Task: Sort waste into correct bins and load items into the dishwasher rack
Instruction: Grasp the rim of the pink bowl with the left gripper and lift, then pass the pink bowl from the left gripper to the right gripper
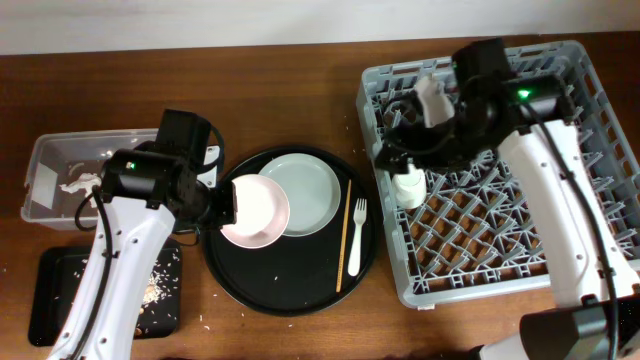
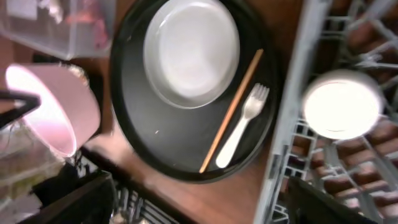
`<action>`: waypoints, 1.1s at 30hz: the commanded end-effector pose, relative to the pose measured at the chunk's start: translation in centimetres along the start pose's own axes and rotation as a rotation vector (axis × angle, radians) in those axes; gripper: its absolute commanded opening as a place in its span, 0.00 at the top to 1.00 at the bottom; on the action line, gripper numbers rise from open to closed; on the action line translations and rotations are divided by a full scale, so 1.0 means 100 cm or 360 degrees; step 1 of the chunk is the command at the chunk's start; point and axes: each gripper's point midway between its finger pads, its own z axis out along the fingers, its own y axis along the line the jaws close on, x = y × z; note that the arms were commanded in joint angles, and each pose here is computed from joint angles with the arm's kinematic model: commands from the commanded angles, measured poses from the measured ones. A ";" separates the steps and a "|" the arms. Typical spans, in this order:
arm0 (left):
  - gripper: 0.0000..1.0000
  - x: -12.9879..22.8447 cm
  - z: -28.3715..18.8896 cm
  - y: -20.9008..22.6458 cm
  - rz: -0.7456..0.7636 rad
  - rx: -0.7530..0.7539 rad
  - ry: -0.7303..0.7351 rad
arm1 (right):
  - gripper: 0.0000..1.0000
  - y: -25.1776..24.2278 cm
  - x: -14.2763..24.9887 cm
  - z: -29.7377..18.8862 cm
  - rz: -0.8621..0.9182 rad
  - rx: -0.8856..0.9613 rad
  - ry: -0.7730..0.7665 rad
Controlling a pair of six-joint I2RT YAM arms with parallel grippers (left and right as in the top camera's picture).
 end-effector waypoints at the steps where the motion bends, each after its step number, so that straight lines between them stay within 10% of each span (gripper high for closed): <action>1: 1.00 -0.001 -0.005 -0.005 -0.0010 0.0042 -0.0019 | 0.39 0.041 0.007 0.019 -0.0217 0.0014 0.0049; 4: 1.00 0.006 -0.005 -0.008 -0.0014 0.0073 0.0026 | 0.62 0.076 0.012 0.036 -0.0384 -0.0013 0.0048; 24: 1.00 0.019 -0.008 -0.047 0.0082 0.0329 0.0106 | 0.62 0.125 0.037 0.097 -0.0548 0.0219 0.0095; 33: 1.00 0.016 -0.007 -0.042 0.0084 0.0281 0.0081 | 0.95 0.123 0.035 0.101 -0.0543 0.0229 0.0097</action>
